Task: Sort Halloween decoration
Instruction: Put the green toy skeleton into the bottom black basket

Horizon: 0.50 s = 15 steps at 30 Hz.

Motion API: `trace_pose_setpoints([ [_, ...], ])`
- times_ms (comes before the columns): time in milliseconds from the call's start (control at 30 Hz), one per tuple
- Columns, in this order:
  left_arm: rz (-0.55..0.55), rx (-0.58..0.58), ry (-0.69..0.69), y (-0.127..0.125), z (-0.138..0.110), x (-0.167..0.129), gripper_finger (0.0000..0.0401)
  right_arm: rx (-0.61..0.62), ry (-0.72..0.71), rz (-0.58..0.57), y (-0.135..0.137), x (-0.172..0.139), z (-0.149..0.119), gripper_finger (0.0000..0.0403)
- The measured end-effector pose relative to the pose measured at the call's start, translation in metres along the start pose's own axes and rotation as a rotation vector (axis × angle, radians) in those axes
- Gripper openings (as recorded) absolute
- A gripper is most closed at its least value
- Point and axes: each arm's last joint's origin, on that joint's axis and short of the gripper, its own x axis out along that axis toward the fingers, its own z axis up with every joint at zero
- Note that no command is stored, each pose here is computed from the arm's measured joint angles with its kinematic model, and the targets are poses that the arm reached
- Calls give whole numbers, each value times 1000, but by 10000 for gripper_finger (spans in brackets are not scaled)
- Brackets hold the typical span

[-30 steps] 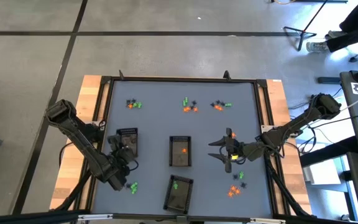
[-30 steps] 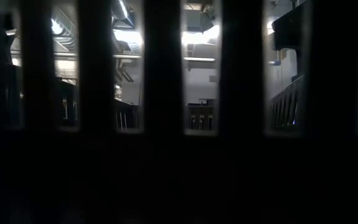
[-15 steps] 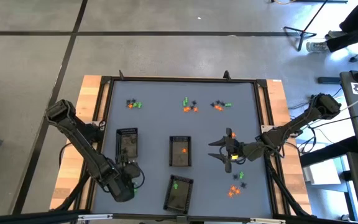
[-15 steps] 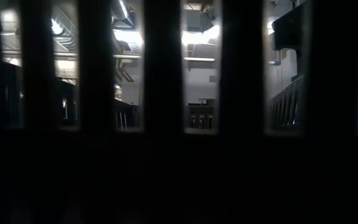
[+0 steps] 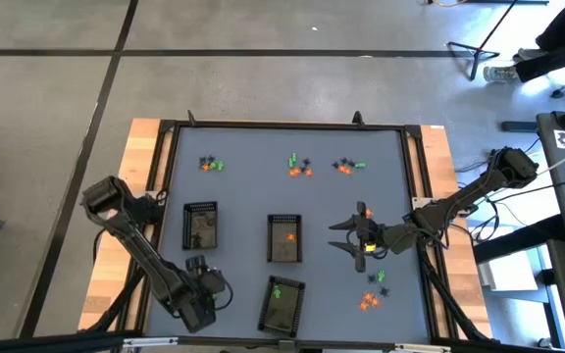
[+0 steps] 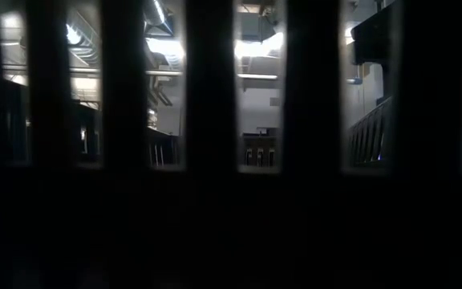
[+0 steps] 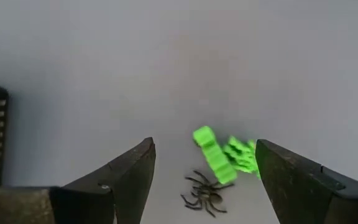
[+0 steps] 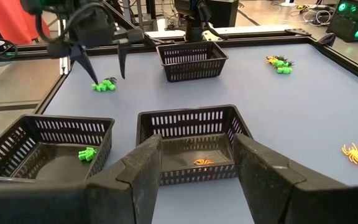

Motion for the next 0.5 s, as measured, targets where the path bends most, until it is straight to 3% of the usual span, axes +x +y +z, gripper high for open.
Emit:
trace_pose_setpoints([
  [233,21,-54,4,1,0,5,262,0,0,0,0,0,0,195],
  [367,22,-143,4,1,0,5,241,0,0,0,0,0,0,195],
  [500,29,-153,7,4,-3,10,213,0,0,0,0,0,0,195],
])
